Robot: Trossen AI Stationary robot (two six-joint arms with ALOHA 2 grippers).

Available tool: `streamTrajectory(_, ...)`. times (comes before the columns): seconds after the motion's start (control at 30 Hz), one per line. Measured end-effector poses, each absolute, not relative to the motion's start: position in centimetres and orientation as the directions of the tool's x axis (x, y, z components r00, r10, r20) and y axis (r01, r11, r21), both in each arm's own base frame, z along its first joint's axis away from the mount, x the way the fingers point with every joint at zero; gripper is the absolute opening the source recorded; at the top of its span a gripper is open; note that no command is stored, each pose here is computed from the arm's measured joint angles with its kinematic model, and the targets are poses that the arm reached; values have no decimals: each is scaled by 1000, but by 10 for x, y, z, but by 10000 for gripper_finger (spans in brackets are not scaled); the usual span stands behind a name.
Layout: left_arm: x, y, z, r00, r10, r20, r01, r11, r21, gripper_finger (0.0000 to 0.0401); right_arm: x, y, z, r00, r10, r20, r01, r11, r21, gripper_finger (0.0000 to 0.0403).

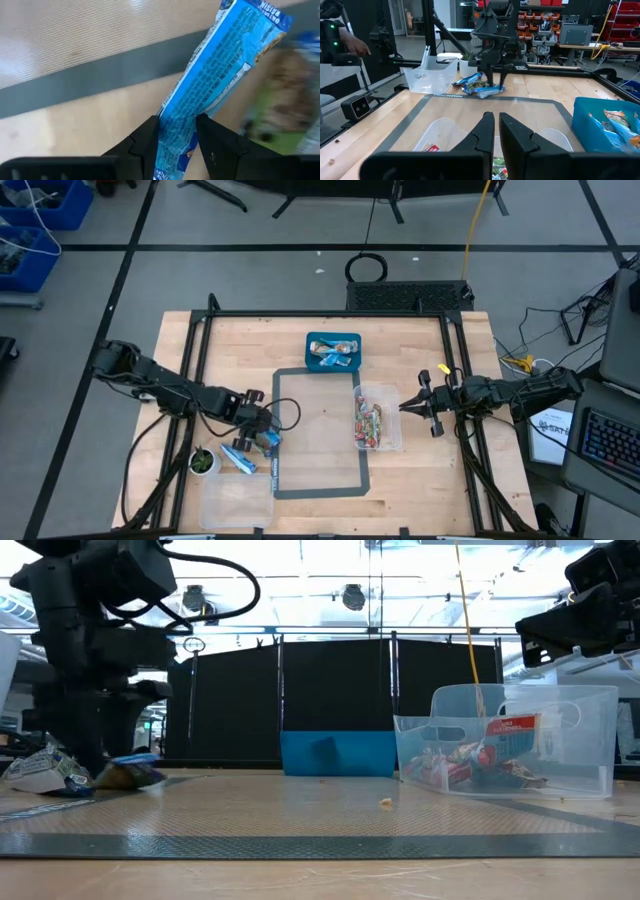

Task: Pick and place Granola Bars by type
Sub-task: Put the purple granola bar into the left transparent bin

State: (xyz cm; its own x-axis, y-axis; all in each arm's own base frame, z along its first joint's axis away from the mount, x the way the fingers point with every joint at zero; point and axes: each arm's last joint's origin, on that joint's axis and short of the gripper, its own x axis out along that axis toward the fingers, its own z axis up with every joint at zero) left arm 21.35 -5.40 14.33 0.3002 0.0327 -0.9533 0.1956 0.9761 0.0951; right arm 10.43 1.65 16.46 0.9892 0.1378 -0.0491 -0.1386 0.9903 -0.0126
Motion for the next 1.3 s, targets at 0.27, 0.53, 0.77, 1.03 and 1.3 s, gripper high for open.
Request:
streamTrajectory(0.27, 214, -40, 143, 322, 272, -907, -92, 962, 256, 138, 104, 17, 165, 989, 138, -49, -139, 990, -13, 20)
streamTrajectory(0.53, 217, -24, 143, 302, 310, -902, -305, 928, 216, 138, 104, 17, 165, 989, 138, -49, -139, 990, -13, 20)
streamTrajectory(0.77, 218, -29, 142, 301, 101, -948, -147, 987, 59, 138, 104, 17, 165, 989, 138, -49, -139, 990, -13, 20)
streamTrajectory(1.03, 232, -23, 147, 422, -2, -907, -712, 618, -332, 138, 104, 17, 165, 989, 138, -49, -139, 990, -13, 20)
streamTrajectory(1.3, 245, -25, 154, 556, -2, -831, -750, 430, -502, 138, 104, 17, 165, 989, 138, -49, -139, 990, -13, 20)
